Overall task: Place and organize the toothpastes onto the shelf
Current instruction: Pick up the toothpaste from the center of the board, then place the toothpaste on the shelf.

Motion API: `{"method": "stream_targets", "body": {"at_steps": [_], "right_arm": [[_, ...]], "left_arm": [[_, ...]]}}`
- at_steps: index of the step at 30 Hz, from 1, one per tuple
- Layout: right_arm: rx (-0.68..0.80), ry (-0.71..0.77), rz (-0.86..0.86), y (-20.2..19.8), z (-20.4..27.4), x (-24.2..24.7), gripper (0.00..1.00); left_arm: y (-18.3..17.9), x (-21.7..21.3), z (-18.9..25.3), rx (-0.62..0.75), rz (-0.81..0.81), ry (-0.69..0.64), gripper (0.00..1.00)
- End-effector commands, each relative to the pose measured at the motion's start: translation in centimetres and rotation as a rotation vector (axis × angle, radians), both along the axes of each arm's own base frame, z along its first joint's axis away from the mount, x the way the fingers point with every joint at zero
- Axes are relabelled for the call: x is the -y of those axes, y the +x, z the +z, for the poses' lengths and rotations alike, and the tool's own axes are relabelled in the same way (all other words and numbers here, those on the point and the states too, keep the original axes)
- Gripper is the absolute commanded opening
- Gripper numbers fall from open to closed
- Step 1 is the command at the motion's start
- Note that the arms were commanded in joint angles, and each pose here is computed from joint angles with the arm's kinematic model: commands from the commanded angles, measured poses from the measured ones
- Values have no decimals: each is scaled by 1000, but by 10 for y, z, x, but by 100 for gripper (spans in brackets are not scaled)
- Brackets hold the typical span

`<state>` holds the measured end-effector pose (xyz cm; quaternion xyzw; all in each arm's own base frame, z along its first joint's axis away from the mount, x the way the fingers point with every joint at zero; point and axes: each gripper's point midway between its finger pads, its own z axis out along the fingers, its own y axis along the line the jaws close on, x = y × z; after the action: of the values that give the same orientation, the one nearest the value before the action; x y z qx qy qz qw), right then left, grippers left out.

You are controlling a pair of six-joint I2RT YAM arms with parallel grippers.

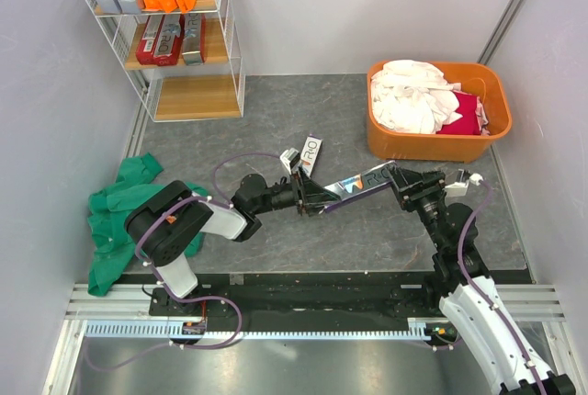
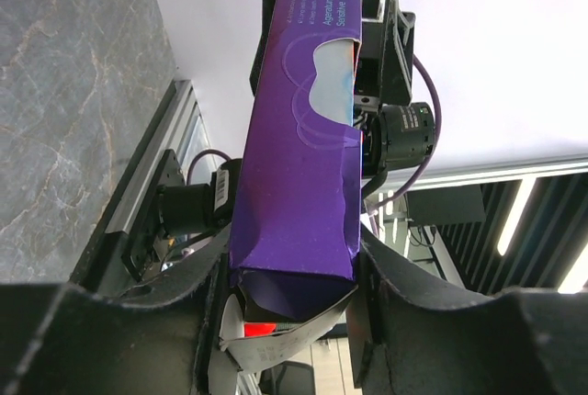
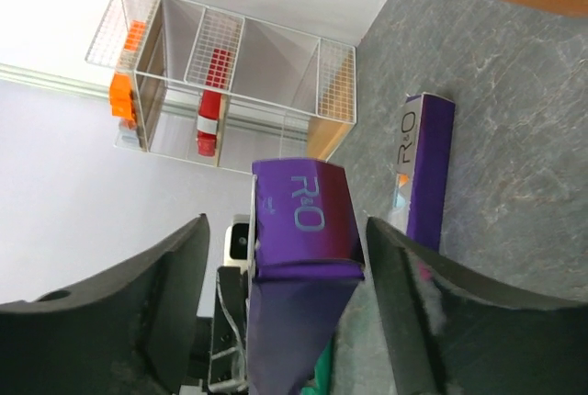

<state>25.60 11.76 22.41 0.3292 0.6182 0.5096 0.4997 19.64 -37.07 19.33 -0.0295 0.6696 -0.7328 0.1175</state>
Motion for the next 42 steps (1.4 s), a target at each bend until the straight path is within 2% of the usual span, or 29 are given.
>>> {"method": "stream_targets", "body": {"at_steps": [1, 5, 8, 15, 33, 42], "right_arm": [[4, -5, 7, 0, -1, -2, 83], [1, -9, 7, 1, -2, -2, 93], [-6, -14, 8, 1, -4, -2, 96], [-22, -22, 15, 1, -10, -3, 96], [-70, -50, 29, 1, -28, -5, 97], [-91, -62, 53, 3, -35, -10, 98]], "left_arm": [[-3, -18, 69, 303, 29, -243, 34], [4, -25, 64, 294, 49, -229, 33], [9, -31, 60, 286, 61, -216, 33], [24, -59, 51, 269, 125, -180, 33], [76, -206, 9, 203, 480, -28, 33], [97, -280, 8, 191, 680, 5, 33]]}}
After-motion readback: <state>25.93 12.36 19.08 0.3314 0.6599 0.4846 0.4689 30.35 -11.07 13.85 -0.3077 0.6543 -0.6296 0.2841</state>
